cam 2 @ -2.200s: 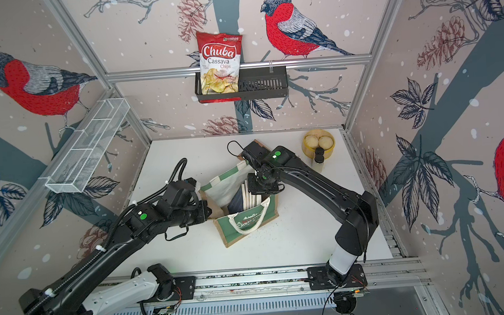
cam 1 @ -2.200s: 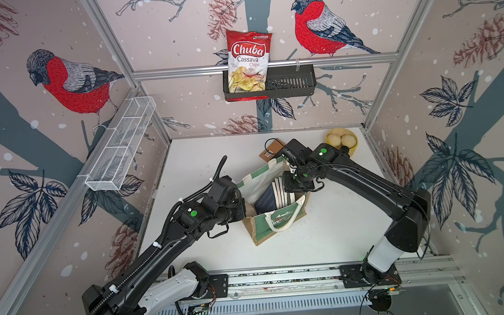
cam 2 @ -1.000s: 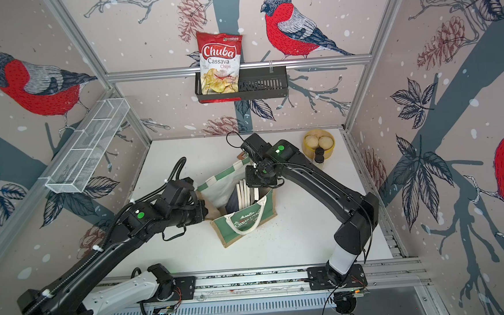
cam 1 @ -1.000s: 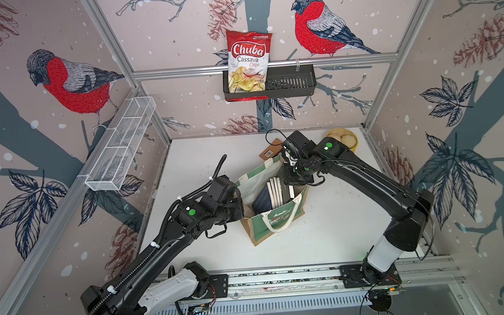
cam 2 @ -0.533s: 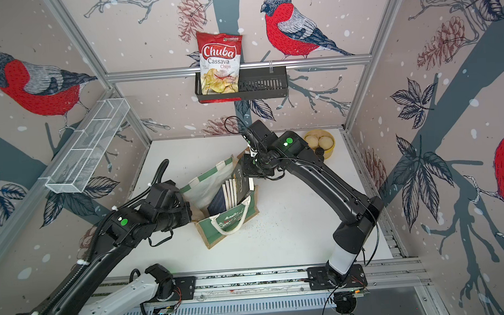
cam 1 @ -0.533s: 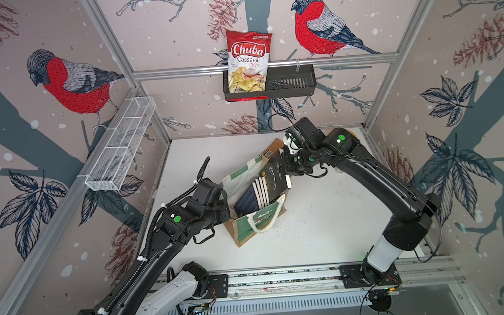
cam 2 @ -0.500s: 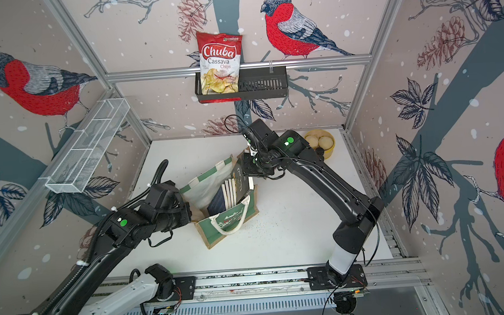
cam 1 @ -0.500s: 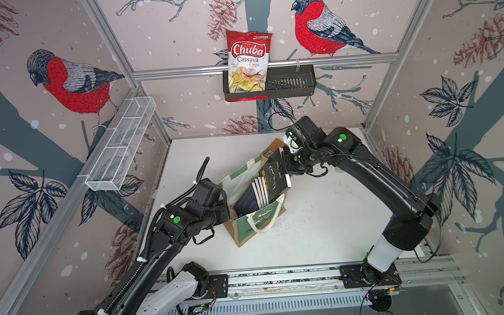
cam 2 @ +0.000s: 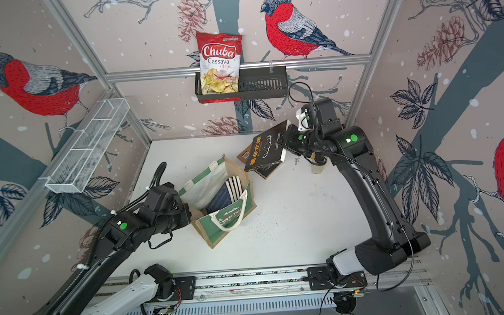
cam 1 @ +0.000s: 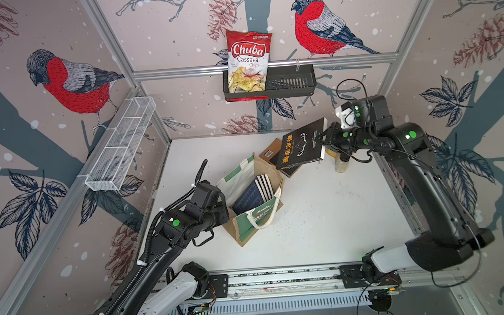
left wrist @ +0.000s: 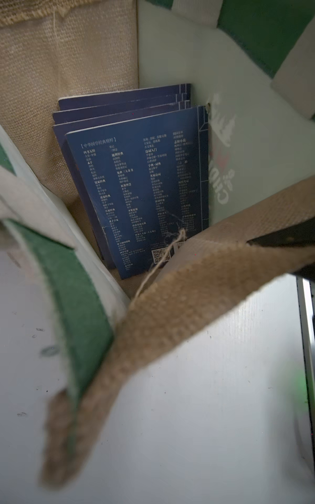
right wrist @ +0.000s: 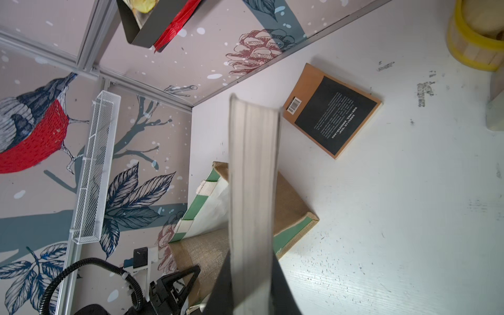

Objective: Take out the books from the canvas bag
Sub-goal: Pick up the book from the canvas bag, then place the book at the center of the board.

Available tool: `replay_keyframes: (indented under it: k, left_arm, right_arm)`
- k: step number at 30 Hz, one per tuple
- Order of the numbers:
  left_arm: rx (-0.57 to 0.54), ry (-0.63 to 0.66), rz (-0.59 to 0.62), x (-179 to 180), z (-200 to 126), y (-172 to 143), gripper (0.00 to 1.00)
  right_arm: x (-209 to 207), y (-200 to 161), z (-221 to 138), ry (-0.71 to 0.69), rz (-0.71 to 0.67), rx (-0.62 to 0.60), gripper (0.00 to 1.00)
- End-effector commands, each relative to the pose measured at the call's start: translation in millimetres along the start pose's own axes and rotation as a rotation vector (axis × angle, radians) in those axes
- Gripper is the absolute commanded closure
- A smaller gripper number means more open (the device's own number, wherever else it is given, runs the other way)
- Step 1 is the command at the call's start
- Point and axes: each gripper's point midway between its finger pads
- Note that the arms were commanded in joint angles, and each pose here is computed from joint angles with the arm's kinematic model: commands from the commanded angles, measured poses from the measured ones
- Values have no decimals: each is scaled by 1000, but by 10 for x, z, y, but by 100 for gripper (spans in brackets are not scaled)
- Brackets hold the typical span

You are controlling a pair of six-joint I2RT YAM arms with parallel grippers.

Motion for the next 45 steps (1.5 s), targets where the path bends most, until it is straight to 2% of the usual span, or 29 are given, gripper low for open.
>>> replay_keyframes:
  k: [1,5,10,14,17,23,32,38,45]
  left_arm:
    - [-44,45,-1,82,-60,82,100]
    - [-52,76,-3,146,-65,92,100]
    - [-45,74,-4,136,-55,82,100]
    - [-67,55,-8,69,-142,149,100]
    - [-64,60,-11,83,-147,143,100]
    - [-68,63,-17,108,-153,136,100]
    - [-49,62,-6,69,-95,125,100]
    - [-43,48,0,31,-67,124,100]
    - [-40,22,3,-31,-86,131,100]
  right_arm:
    - [-70,61,-24,62,34,-76,94]
    - [-411,-222,163,40,75,-70,94]
    - [-797,-679,552,7,116,0,94]
    - [-1010,-890,660,-8,160,20,95]
    - [-1119,-916,614,-5,204,1,96]
    - [-1263,-807,374,8,261,-120,97]
    - [-1131,-541,22,88,330,-228,97]
    - [-1336,-740,216,48,344,-195,98]
    - [-1788,-1100,555,-82,356,-126,96]
Point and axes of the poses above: each gripper's point midway between its finger pads, its own z axis out along the fingers, its own x axis along the line the jaws close on, y = z × x, and after that the axes turned 14 degrees about -z, right-handed
